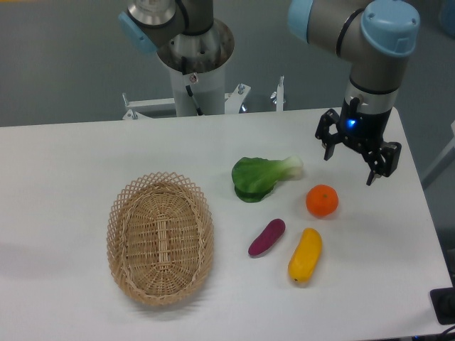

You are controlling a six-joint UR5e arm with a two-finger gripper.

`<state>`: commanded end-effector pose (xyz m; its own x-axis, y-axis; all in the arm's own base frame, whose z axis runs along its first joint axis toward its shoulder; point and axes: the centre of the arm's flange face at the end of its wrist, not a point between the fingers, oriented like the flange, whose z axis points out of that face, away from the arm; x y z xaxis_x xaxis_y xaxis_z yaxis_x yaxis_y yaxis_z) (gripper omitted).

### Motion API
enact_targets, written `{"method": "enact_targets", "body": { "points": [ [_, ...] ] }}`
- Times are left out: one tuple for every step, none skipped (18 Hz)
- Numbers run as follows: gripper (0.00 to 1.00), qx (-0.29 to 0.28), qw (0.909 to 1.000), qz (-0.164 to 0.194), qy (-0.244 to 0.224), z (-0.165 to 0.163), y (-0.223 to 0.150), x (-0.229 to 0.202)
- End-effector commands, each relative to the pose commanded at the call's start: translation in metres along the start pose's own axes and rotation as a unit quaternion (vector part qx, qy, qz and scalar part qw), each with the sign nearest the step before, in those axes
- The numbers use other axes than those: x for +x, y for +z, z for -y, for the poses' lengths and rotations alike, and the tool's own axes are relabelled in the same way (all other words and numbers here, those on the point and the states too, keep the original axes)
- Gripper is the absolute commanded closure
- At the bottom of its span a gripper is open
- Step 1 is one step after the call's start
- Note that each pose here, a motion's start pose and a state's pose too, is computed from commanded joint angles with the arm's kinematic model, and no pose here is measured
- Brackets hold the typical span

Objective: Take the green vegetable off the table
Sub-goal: 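Move the open gripper over the green bok choy stem and lower it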

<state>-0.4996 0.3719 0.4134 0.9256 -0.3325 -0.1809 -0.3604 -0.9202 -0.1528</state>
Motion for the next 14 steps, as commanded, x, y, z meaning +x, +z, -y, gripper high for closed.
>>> {"method": "enact_targets", "body": {
  "points": [
    [0.00,0.000,1.0000,0.001,-0.001,0.001,0.000,0.000],
    [0.00,0.000,1.0000,0.000,-0.002,0.001,0.001,0.000],
    [0.00,0.000,1.0000,-0.002,-0.002,0.001,0.003,0.000],
    [0.00,0.000,1.0000,-0.002,-0.003,0.001,0.003,0.000],
    [0.00,0.000,1.0000,-0.003,-0.004,-0.001,0.003,0.000],
    [0.00,-0.002,1.0000,-0.004,-0.004,-0.001,0.004,0.001],
    [0.00,-0.001,0.9999,-0.011,-0.004,-0.002,0.010,0.006],
    [0.00,-0.001,0.9999,-0.016,-0.002,-0.004,0.015,0.012],
    [0.00,-0.001,0.9998,-0.019,0.000,-0.004,0.017,0.015],
    [0.00,-0.001,0.9998,-0.019,0.000,-0.006,0.022,0.017],
    [0.00,-0.001,0.9999,-0.017,0.001,-0.007,0.027,0.020],
    [0.00,-0.002,0.9999,-0.016,0.002,-0.009,0.035,0.024],
    [0.00,-0.002,0.9999,-0.013,0.005,-0.010,0.043,0.030],
    [0.00,-0.002,0.9998,-0.012,0.014,-0.012,0.052,0.034]
  ]
}}
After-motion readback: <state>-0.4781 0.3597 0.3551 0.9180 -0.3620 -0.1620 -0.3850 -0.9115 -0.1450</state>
